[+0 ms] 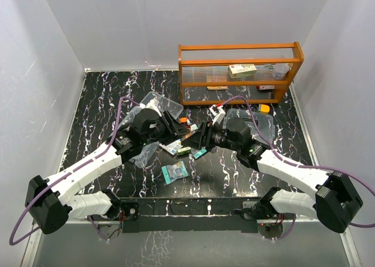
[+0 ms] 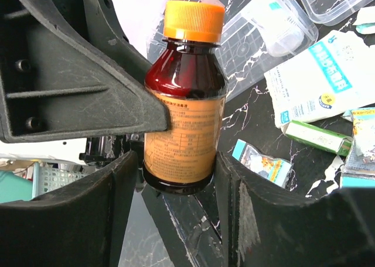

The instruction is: Organize the medicine kit

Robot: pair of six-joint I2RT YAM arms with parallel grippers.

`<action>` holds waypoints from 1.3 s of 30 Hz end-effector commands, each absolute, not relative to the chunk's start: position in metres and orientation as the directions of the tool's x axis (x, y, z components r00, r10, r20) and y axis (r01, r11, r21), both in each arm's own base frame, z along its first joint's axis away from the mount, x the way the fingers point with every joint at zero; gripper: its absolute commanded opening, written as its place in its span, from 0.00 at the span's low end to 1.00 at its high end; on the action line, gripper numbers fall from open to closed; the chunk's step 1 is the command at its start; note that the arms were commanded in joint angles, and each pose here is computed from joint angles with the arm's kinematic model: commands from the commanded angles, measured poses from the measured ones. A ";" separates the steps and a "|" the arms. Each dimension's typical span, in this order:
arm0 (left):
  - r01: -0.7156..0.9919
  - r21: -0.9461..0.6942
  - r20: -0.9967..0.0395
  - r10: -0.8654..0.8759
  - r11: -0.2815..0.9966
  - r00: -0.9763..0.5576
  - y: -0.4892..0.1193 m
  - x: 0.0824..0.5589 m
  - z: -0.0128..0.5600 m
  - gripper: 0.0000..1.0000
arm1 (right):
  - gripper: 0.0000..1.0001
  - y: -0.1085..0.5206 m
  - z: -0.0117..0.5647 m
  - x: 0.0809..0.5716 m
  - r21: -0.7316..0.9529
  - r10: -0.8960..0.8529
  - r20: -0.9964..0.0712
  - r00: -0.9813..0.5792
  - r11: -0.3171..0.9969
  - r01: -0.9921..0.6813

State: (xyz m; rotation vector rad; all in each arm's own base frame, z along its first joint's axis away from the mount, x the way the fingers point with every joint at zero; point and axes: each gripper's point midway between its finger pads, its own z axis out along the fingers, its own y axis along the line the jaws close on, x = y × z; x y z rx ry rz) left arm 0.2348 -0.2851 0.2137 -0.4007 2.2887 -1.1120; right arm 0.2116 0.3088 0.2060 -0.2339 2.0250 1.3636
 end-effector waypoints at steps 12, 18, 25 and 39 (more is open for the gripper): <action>-0.005 -0.853 -0.255 -0.425 0.522 -0.869 -0.284 0.218 0.231 0.61 | 0.32 0.323 0.254 0.203 0.669 0.172 -0.740 -0.650 0.285 -0.686; 0.004 -0.831 -0.259 -0.379 0.557 -0.888 -0.283 0.214 0.223 0.40 | 0.32 0.328 0.246 0.199 0.648 0.096 -0.753 -0.651 0.281 -0.708; -0.001 -0.803 -0.278 -0.376 0.595 -0.884 -0.278 0.220 0.216 0.51 | 0.34 0.328 0.246 0.202 0.627 0.068 -0.766 -0.639 0.299 -0.719; -0.060 -0.806 -0.414 -0.633 0.589 -0.654 -0.216 0.248 0.253 0.30 | 0.74 0.291 0.269 0.221 0.637 0.225 -0.748 -0.625 0.509 -0.579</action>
